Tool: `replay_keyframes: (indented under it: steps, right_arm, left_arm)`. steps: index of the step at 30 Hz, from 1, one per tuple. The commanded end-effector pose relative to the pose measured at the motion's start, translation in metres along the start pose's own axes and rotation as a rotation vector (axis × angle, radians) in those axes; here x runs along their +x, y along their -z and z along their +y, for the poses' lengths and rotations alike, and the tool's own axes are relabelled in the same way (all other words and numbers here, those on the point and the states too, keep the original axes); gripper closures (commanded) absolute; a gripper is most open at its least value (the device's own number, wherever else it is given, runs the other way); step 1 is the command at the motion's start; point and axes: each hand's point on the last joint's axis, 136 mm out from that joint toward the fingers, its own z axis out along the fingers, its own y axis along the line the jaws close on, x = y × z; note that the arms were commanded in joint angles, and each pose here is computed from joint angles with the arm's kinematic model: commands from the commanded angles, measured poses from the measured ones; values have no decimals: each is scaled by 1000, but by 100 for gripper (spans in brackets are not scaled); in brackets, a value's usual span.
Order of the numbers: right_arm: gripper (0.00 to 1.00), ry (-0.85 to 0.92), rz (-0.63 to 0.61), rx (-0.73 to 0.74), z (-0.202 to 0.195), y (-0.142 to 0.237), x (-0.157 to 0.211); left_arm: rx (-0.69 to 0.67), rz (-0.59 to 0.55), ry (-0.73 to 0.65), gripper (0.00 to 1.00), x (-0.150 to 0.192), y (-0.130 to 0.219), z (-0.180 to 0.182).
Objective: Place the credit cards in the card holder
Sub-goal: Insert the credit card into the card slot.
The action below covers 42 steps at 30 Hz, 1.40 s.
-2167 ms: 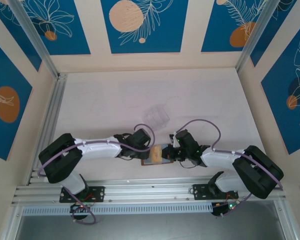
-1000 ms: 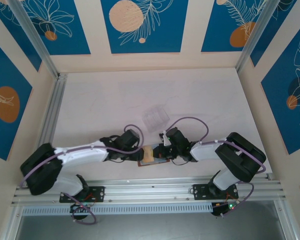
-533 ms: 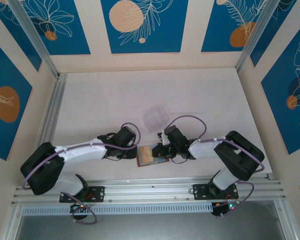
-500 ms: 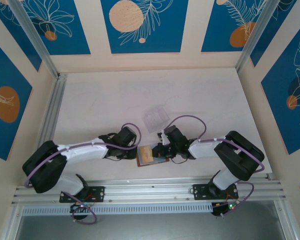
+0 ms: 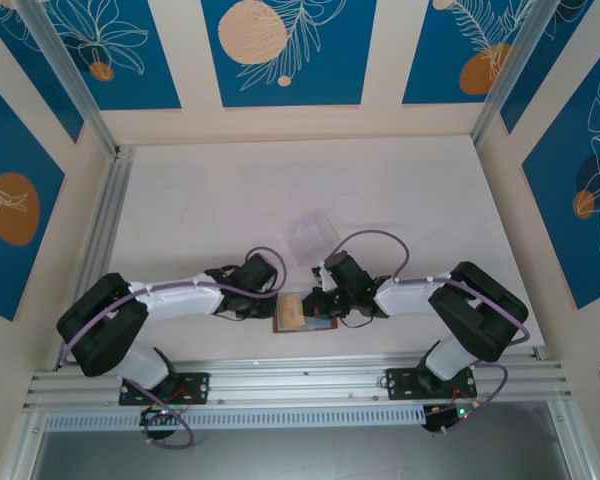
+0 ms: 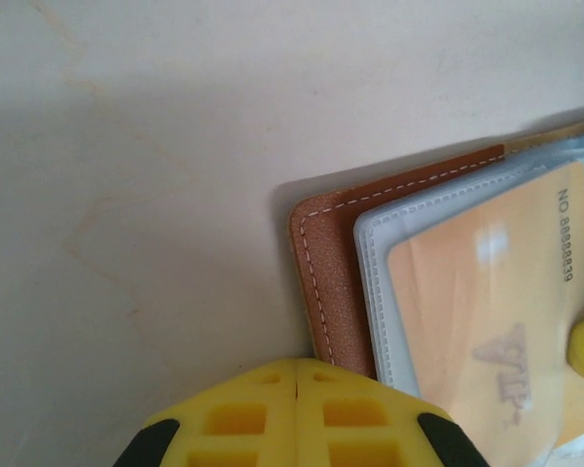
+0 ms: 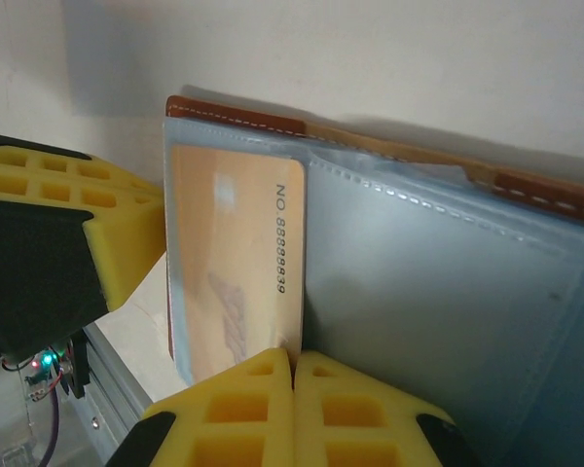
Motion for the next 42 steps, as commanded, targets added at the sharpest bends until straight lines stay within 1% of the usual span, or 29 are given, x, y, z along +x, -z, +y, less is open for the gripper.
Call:
replay_keyframes:
  steps: [1,6,9,13,16,19,25,26,29,31,32,34,37,40,42]
  right_arm:
    - [100,-37,65,51,-10,-4,18]
    - [97,-74,50,65,-6,-6,19]
    - [96,-102,-6,86,-5,-1,13]
    - [99,-120,-48,83,2,1,7]
    - [96,-108,-39,75,8,-2,10]
    - [91,-104,-20,85,8,-7,16]
    - [88,-95,15,71,11,-14,26]
    - [86,-89,21,70,12,-14,26]
    - [77,-53,36,76,17,-10,25]
    - [71,-38,76,124,17,-3,26]
    - [67,-25,85,150,19,3,25]
    - [55,6,84,226,17,20,22]
    - [49,2,126,326,9,43,20]
    - [45,3,158,371,7,63,24]
    - [44,8,143,421,3,78,23]
  left_arm:
    - [-32,28,-3,99,15,-27,8]
    - [-43,26,6,100,19,-31,6]
    - [-50,14,17,100,22,-32,4]
    - [-51,3,26,100,26,-33,0]
    - [-50,-6,31,100,26,-33,-2]
    - [-51,-12,36,100,26,-33,-2]
    - [-52,-20,39,100,25,-33,-2]
    - [-52,-20,40,100,25,-33,-2]
    - [-52,-26,47,100,25,-32,-1]
    - [-61,-28,53,100,26,-32,2]
    - [-70,-31,56,100,27,-32,5]
    - [-94,-41,61,100,28,-30,12]
    - [-112,-44,53,100,29,-28,17]
    - [-111,-46,50,99,28,-28,17]
    - [-107,-48,50,99,27,-28,16]
